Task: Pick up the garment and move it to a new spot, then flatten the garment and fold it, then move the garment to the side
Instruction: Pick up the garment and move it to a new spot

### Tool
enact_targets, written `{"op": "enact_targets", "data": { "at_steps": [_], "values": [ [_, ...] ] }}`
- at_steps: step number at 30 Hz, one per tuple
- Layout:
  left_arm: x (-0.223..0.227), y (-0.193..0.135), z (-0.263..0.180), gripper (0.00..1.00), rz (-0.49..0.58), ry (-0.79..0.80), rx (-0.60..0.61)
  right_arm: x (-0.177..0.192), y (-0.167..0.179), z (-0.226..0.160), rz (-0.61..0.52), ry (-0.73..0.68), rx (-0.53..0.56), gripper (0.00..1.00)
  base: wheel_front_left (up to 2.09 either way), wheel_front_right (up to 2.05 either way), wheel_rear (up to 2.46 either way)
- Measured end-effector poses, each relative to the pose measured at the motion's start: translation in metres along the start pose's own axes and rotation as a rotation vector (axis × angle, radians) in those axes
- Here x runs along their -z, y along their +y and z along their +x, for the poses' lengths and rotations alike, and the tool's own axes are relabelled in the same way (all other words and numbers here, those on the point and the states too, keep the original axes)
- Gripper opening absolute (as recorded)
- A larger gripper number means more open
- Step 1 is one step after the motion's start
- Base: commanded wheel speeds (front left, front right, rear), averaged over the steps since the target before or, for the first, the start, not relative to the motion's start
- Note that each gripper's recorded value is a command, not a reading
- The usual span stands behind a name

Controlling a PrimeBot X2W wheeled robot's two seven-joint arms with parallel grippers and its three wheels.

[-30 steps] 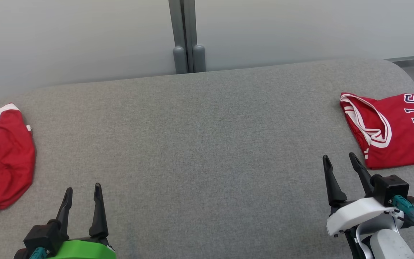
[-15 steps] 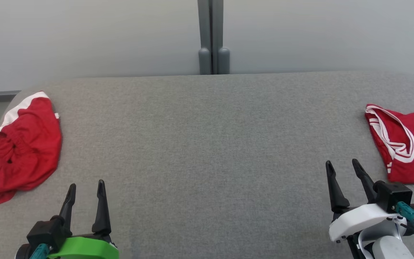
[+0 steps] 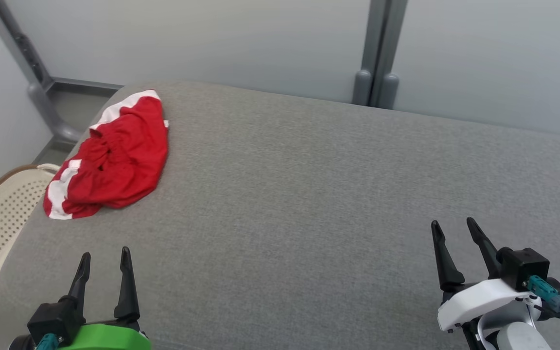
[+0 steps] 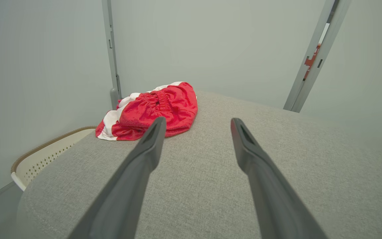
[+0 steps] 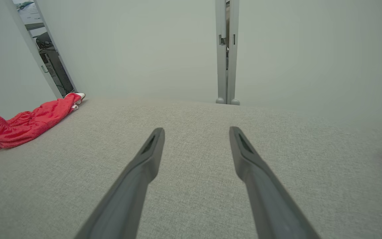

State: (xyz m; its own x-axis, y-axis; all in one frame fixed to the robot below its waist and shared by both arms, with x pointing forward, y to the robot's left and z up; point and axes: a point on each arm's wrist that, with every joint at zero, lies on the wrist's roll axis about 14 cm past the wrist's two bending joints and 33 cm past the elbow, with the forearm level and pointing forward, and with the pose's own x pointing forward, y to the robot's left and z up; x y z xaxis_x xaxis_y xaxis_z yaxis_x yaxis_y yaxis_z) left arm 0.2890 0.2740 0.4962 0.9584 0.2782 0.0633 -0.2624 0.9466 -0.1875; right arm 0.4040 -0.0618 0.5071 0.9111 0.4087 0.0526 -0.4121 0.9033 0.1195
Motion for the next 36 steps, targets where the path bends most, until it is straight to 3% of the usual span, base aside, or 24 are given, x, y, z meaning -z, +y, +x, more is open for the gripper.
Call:
{"op": "enact_targets", "data": {
  "at_steps": [17, 28, 36],
  "values": [
    [-0.014, 0.069, -0.053, 1.0, 0.02, -0.041, -0.228, 0.015, 0.086, 0.032, 0.02, 0.047, -0.25, 1.0, 0.0, 0.0, 0.0],
    [-0.01, 0.074, -0.054, 1.0, 0.019, -0.025, -0.244, 0.02, 0.086, 0.034, 0.019, 0.062, -0.259, 1.0, 0.0, 0.0, 0.0],
    [-0.012, 0.068, -0.006, 1.0, 0.029, 0.0, -0.209, 0.02, 0.076, 0.039, 0.012, 0.07, -0.249, 1.0, 0.0, 0.0, 0.0]
  ]
}}
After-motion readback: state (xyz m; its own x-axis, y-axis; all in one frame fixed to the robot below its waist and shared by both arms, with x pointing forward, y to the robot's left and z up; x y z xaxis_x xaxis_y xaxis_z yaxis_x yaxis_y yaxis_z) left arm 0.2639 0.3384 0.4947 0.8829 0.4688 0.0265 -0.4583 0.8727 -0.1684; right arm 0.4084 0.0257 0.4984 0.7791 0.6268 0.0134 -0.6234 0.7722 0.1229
